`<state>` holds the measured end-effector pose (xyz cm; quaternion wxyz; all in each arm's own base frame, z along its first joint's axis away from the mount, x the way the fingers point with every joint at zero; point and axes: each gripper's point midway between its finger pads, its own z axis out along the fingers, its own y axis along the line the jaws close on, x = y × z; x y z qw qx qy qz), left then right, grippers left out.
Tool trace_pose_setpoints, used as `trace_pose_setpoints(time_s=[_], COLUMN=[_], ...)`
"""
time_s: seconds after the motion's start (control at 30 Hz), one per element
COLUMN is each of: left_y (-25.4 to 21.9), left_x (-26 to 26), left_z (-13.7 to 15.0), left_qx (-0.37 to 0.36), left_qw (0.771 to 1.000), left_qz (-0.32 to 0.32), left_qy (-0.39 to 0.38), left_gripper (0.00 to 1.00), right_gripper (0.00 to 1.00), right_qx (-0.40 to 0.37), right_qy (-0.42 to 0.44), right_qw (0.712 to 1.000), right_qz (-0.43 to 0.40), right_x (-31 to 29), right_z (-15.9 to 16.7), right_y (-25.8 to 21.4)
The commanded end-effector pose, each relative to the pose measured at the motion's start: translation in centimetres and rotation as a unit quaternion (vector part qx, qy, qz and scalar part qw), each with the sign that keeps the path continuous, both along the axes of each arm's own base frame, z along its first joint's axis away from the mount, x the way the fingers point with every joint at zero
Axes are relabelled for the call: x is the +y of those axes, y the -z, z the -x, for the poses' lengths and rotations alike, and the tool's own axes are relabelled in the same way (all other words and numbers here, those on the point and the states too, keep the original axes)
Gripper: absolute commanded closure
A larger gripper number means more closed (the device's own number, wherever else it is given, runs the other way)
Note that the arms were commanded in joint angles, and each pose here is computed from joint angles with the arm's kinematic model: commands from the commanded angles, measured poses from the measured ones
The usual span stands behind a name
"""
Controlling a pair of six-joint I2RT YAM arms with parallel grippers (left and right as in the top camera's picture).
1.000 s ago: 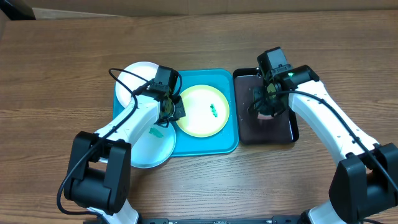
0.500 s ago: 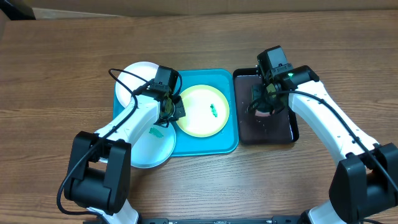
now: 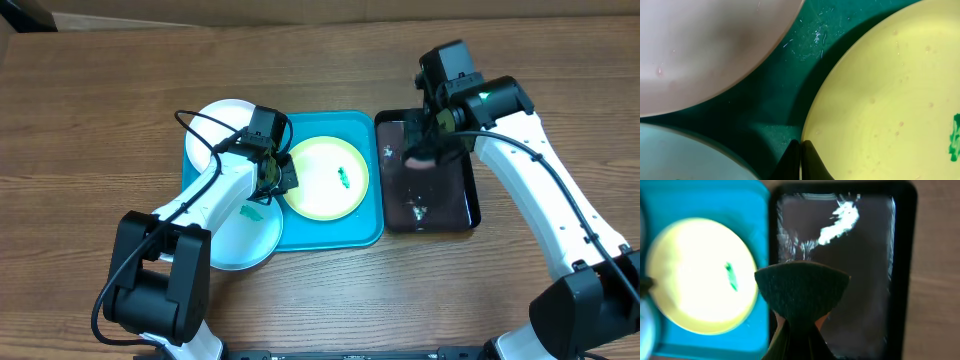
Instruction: Clean dirty plates on tray and stack at the side
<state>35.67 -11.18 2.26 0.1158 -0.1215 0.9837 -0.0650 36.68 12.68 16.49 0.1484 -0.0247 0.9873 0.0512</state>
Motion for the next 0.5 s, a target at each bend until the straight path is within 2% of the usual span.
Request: trace_pose_setpoints(time_s=[0.0,0.1,0.23,0.47], left_y=[0.5,0.5,0.5,0.6], left_x=[0.1,0.1,0.1,0.1], left_z=[0.2,0.1,0.2,0.2], left_qx=[0.009,0.009,0.011,0.011], left_qw=[1.0,1.0,1.0,1.0], left_qz=[-0.003,-0.003,-0.003,-0.004], left_qy=[0.001,0.001,0.001,0.001], left_gripper=[0.88,0.78,0.81,0.83], right_gripper=[0.96,0.96,0.96,0.96], right_qx=[0.016,0.034,0.041,0.027], right_qy=[0.012,0.013,0.012,0.011], right_qw=[0.999,0.998,0.998,0.999], right_qz=[0.036,0.049,0.051,0.046], right_x=[-1.3,-1.8,-2.0,-1.7], right_z=[1.0,1.9,2.4,1.7], right_y=[1.4,4.0,5.8,5.1])
